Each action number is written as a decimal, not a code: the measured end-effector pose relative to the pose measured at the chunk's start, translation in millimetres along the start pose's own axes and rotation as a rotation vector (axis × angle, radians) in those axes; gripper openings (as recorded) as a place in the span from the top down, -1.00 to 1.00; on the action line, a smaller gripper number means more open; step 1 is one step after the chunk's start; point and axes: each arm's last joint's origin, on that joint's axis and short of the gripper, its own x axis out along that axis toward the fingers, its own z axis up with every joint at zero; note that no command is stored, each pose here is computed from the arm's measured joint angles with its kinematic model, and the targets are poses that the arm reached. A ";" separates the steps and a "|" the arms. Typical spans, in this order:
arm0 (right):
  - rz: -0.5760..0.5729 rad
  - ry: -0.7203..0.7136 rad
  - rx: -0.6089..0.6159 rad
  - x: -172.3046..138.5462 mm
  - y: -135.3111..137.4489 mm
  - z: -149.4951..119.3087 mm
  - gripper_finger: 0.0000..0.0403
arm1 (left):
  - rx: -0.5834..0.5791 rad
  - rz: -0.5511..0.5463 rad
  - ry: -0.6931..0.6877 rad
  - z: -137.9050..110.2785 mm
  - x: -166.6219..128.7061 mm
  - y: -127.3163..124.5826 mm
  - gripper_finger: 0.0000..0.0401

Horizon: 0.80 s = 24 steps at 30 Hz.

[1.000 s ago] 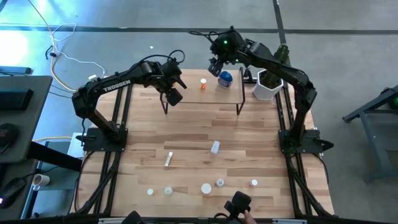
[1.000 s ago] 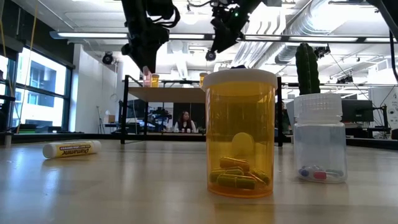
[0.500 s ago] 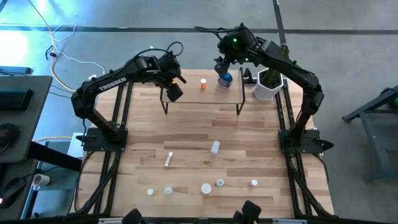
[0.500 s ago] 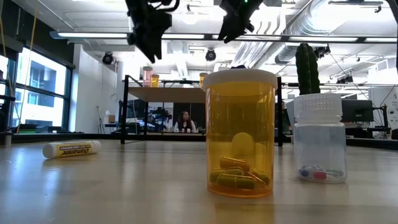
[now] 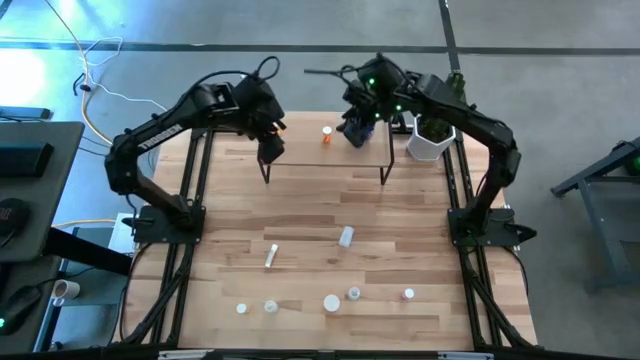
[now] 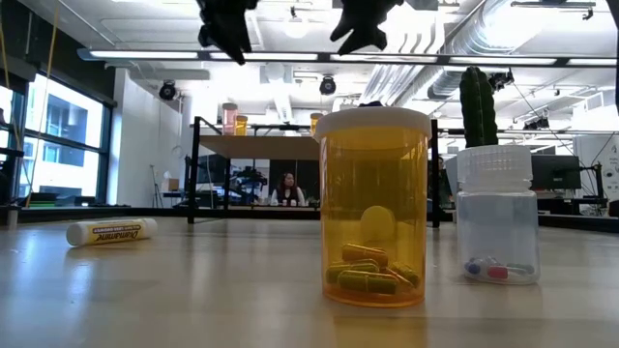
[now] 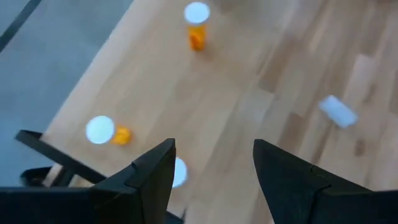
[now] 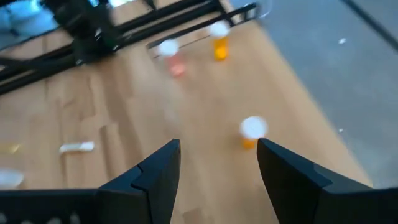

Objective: Pick and place medicine bottles onto shelf by color
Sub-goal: Put the bottom right transparent pill bottle on the shelf

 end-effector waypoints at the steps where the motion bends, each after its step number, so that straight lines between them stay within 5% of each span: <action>1: 0.017 0.012 -0.008 0.9 5.5 -1.1 -0.01 | 0.002 -0.016 -0.015 -2.3 -2.3 -1.9 -0.02; 24: 0.222 0.271 -0.086 5.6 116.5 -36.1 -0.01 | 0.008 -0.226 -0.200 -90.6 -9.6 -46.3 -0.03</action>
